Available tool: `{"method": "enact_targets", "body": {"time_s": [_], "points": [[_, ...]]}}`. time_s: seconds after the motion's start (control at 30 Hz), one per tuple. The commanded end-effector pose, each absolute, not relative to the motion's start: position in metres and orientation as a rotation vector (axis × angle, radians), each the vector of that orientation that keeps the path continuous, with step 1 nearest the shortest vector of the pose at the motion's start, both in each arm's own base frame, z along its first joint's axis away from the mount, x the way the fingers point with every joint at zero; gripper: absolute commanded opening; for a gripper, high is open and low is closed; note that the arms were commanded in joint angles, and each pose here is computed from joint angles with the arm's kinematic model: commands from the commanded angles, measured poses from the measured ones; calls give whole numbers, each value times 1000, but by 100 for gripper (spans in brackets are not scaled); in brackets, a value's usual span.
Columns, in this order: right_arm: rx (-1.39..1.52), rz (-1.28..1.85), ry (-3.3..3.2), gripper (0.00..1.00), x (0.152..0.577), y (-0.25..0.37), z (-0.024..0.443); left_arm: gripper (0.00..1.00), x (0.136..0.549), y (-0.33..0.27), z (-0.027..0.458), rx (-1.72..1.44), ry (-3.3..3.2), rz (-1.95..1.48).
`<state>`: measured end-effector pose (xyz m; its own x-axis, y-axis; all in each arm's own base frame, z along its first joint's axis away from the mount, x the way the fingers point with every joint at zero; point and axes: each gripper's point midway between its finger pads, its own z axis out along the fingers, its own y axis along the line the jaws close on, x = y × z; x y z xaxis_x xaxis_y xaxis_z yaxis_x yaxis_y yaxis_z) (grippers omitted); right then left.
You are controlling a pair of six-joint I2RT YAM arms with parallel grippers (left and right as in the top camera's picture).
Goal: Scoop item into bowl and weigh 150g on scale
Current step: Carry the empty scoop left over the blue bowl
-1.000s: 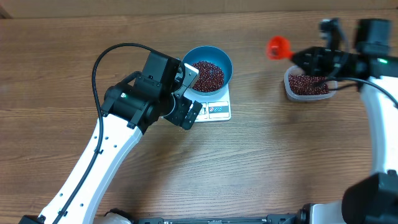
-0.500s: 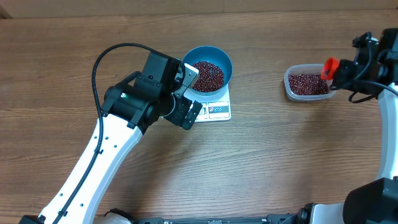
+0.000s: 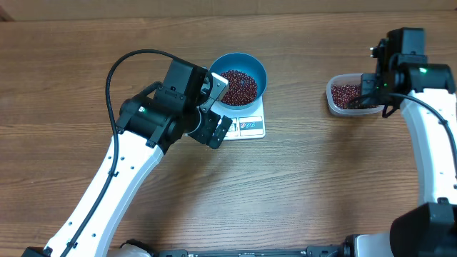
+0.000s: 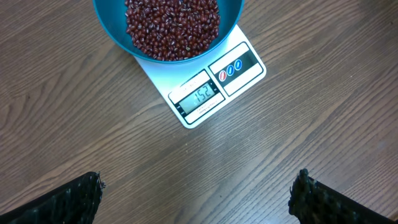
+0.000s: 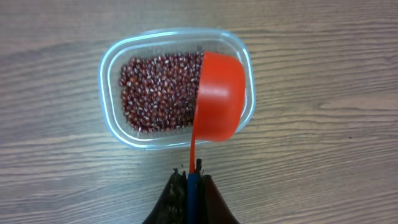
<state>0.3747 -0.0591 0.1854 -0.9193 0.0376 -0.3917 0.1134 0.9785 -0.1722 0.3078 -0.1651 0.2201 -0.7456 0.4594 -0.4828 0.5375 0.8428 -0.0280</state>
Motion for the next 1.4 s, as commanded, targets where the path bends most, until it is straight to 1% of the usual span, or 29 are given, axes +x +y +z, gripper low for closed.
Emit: {"method": "enact_targets", "body": {"time_s": [0.0, 0.47, 0.57, 0.73, 0.83, 0.9, 0.97, 1.07, 1.23, 1.37], "points": [[113, -367, 2761, 4, 374, -64, 174, 100, 307, -167, 216, 769, 2554, -238], [126, -395, 2750, 4, 376, -65, 175, 100, 307, -167, 216, 769, 2554, -238], [118, -348, 2746, 4, 379, -59, 174, 100, 307, -167, 216, 769, 2554, -238], [34, 63, 2680, 4, 395, -8, 185, 100, 307, -167, 216, 769, 2554, -238], [-67, 352, 2550, 4, 407, 31, 212, 100, 307, -167, 216, 769, 2554, -238], [-201, 526, 2446, 4, 409, 61, 233, 100, 307, -167, 216, 769, 2554, -238], [-321, 626, 2361, 4, 407, 84, 250, 100, 307, -167, 216, 769, 2554, -238], [-469, 658, 2287, 4, 405, 115, 259, 100, 307, -167, 216, 769, 2554, -238], [-726, 651, 2212, 4, 393, 165, 258, 100, 307, -167, 216, 769, 2554, -238], [-803, 547, 2201, 3, 396, 187, 249, 100, 307, -167, 216, 769, 2554, -238]]}}
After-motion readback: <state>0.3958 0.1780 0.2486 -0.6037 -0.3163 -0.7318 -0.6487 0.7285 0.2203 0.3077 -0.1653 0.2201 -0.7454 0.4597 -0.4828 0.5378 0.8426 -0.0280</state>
